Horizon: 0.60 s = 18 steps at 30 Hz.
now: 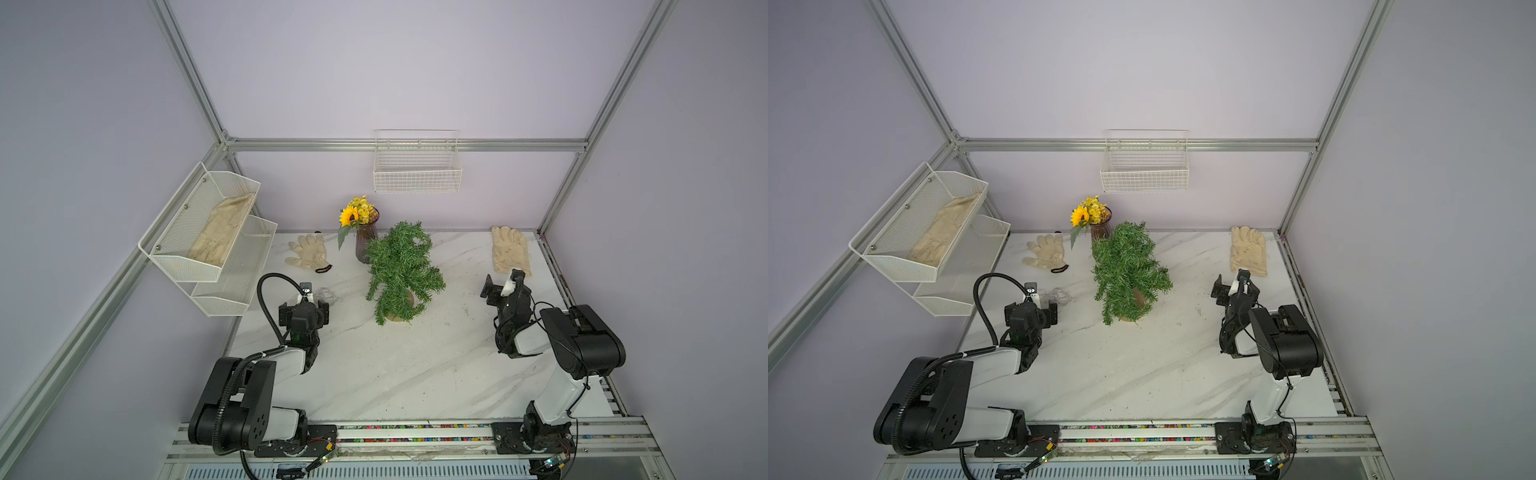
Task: Remove string lights from the small christmas tree
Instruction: Reset both arms
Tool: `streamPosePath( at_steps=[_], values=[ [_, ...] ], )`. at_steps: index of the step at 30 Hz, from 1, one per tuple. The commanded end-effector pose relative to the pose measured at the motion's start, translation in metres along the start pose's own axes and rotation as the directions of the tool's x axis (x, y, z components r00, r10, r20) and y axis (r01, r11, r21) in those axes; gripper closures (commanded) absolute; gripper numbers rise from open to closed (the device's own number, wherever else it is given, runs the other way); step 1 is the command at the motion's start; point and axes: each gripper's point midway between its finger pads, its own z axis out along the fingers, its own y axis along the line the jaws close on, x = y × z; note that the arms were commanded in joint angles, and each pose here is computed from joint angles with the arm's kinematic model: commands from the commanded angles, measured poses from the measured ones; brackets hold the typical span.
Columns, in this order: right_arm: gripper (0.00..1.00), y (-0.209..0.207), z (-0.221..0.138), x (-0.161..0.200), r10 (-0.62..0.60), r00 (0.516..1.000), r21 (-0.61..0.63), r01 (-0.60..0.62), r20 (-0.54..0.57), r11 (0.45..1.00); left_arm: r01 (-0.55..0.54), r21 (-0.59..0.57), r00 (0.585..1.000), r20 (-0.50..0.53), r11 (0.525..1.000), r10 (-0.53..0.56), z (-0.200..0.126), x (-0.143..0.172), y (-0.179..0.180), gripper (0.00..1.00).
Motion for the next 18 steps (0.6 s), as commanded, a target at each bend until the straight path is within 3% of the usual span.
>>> streamPosePath(
  at_steps=[1,8,11,13,18],
  values=[
    [0.03,0.003,0.001,-0.016,-0.005,0.998,-0.012,0.006,0.062,1.0,0.015,-0.048,0.99,0.143,0.999,-0.008,0.003,-0.049,0.008,0.0],
    [0.03,0.002,0.001,-0.016,-0.006,0.998,-0.011,0.006,0.061,1.0,0.055,-0.007,0.985,0.165,0.998,-0.054,-0.007,-0.045,0.006,0.0],
    [0.03,0.003,0.001,-0.016,-0.005,0.998,-0.011,0.006,0.063,1.0,0.129,0.081,0.967,0.209,0.988,-0.144,-0.015,-0.053,-0.003,0.0],
    [0.03,0.002,0.001,-0.016,-0.006,0.998,-0.011,0.007,0.062,1.0,0.076,0.167,0.959,0.257,0.983,-0.118,-0.021,-0.062,-0.017,0.0],
    [0.03,0.002,0.001,-0.016,-0.005,0.998,-0.011,0.006,0.062,1.0,0.123,0.062,0.975,0.179,0.99,-0.132,0.004,-0.041,-0.008,0.0]
  ],
)
